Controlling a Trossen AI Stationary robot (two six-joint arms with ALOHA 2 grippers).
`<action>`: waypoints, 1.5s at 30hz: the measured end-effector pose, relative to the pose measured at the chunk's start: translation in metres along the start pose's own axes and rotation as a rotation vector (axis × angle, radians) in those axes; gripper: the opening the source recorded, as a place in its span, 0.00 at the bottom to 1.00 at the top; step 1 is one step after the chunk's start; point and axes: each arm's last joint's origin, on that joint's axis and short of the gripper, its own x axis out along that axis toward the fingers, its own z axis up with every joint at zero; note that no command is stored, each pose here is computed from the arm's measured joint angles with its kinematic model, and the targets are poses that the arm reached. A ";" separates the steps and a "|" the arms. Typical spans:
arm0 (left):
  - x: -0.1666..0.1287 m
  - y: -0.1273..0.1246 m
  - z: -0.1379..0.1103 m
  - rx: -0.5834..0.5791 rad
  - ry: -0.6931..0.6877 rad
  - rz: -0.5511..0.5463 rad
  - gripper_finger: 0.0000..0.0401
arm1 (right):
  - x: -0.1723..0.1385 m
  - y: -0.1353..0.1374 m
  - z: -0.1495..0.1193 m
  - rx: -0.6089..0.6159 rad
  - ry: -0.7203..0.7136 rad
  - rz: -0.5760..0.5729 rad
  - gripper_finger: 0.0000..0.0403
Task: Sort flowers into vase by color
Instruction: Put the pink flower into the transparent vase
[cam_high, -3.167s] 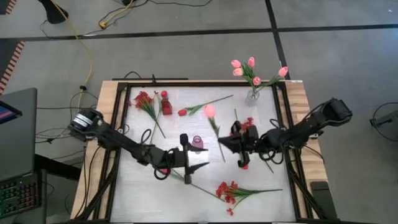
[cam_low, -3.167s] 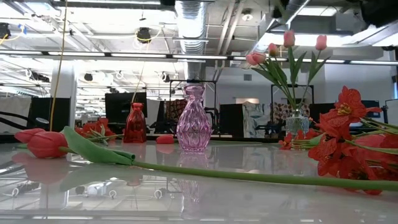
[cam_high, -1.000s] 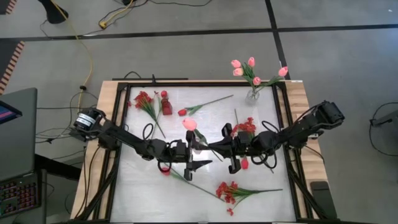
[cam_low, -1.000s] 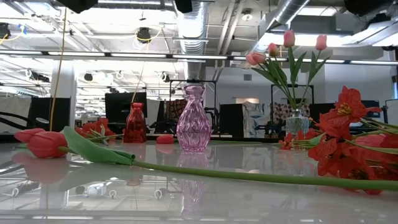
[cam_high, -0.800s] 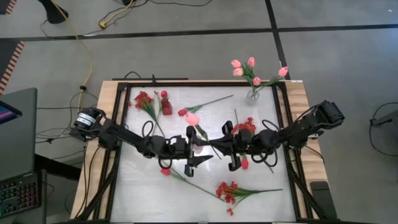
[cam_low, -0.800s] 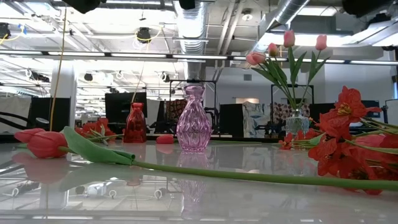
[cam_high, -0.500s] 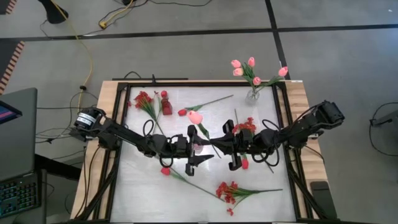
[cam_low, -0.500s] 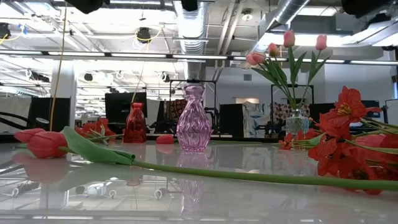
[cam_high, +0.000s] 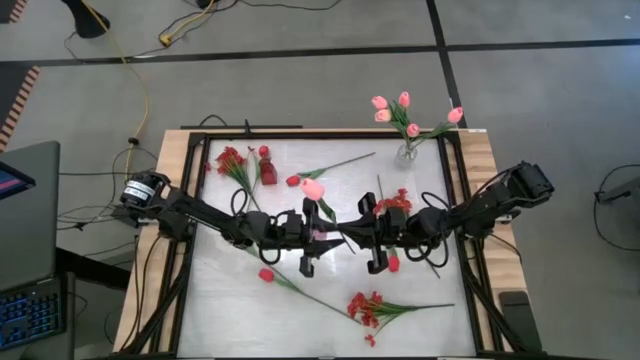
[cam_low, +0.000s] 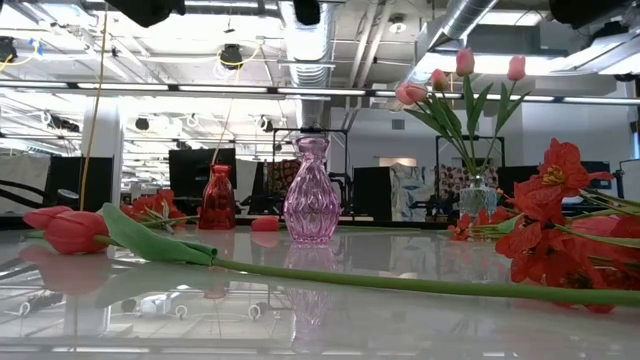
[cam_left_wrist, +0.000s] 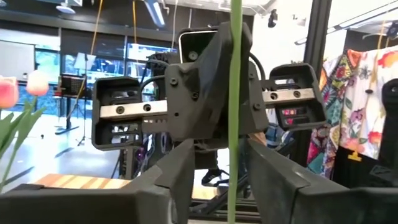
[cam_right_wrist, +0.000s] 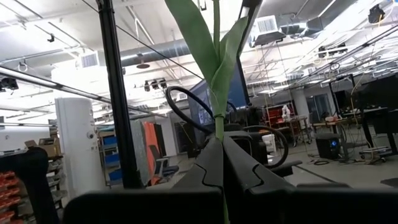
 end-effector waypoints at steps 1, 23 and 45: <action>0.000 0.000 0.000 -0.004 -0.001 -0.003 0.28 | 0.000 0.000 0.000 -0.001 0.003 -0.001 0.05; -0.006 -0.001 0.010 0.013 0.118 -0.054 0.00 | -0.004 -0.001 0.008 -0.057 0.155 -0.008 0.19; -0.021 0.004 0.014 -0.032 0.371 0.032 0.00 | -0.015 -0.015 0.011 -0.111 0.409 -0.050 0.65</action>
